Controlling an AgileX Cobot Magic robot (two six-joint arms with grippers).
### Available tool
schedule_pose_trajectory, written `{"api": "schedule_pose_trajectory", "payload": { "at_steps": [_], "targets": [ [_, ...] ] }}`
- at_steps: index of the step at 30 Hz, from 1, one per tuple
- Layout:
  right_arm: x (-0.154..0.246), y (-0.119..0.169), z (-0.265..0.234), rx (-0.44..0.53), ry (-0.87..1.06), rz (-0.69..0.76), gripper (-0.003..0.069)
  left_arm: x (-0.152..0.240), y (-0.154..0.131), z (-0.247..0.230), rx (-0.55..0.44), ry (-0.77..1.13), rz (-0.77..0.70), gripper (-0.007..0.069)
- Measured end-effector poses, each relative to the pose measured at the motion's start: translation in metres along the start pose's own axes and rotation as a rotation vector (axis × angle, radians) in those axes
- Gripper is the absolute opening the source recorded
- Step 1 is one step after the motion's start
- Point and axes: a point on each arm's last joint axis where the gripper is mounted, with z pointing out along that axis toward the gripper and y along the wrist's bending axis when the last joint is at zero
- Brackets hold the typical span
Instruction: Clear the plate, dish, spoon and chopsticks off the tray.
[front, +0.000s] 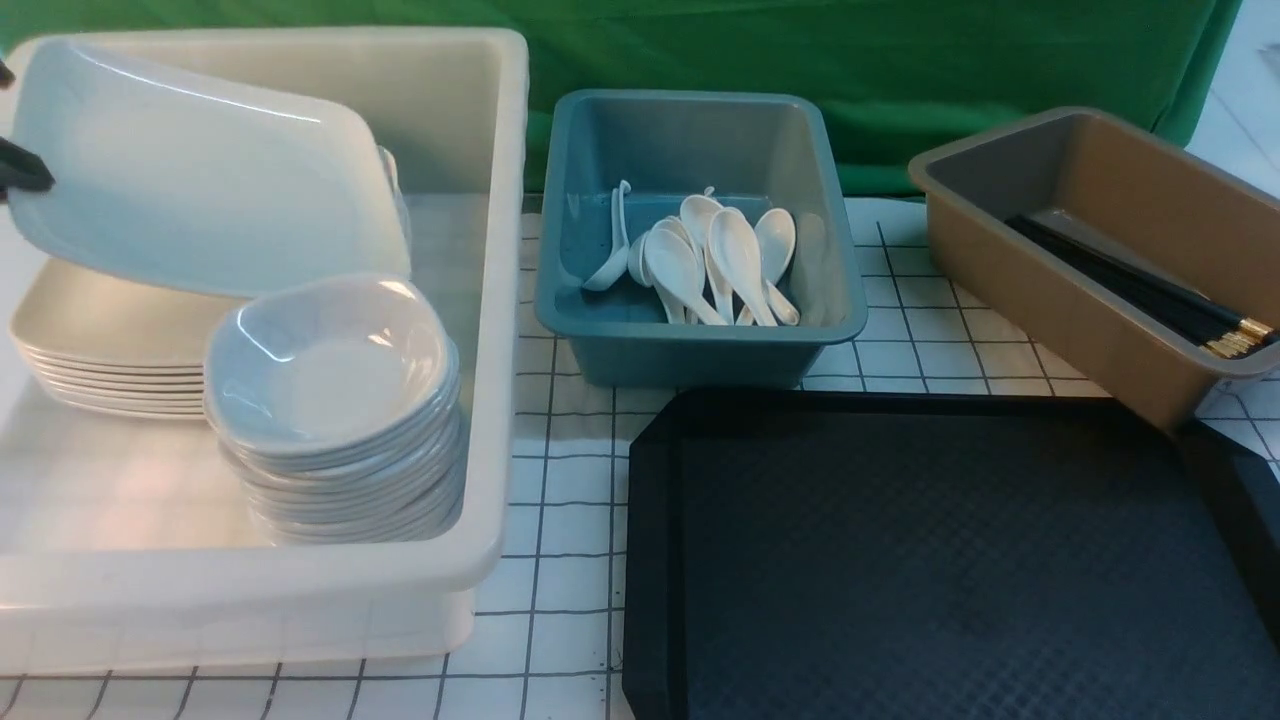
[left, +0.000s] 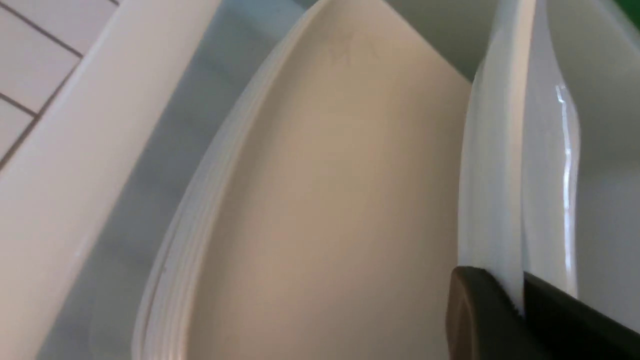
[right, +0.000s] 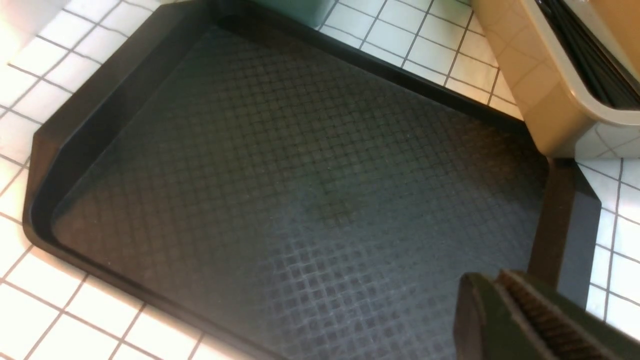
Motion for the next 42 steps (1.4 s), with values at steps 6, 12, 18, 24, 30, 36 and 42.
{"api": "schedule_pose_trajectory", "payload": {
  "at_steps": [6,12,18,24,30,36,42],
  "targets": [
    [0.000,0.000,0.000,0.000,0.000,0.000,0.0041,0.007,0.015,0.022,-0.013,0.062,0.042,0.0015],
    [0.000,0.000,0.000,0.000,0.000,0.000,0.0048,0.006,0.020,0.025,-0.049,0.057,0.086,0.0019],
    [0.000,0.000,0.000,0.000,0.000,0.000,0.0051,0.005,0.021,0.025,-0.083,0.046,0.134,0.0040],
    [0.000,0.000,0.000,0.000,0.000,0.000,0.0051,0.002,0.020,0.027,-0.108,0.005,0.173,0.0171],
    [0.000,0.000,0.000,0.000,0.000,0.000,0.0057,-0.008,0.028,0.019,-0.186,-0.064,0.259,0.0385],
    [0.000,0.000,0.000,0.000,0.001,0.000,0.0067,-0.017,0.010,-0.015,-0.223,-0.110,0.285,0.0426],
    [0.000,0.000,0.000,0.000,-0.001,0.000,0.0069,-0.010,-0.004,-0.035,-0.188,-0.013,0.256,0.0131]
  ]
}}
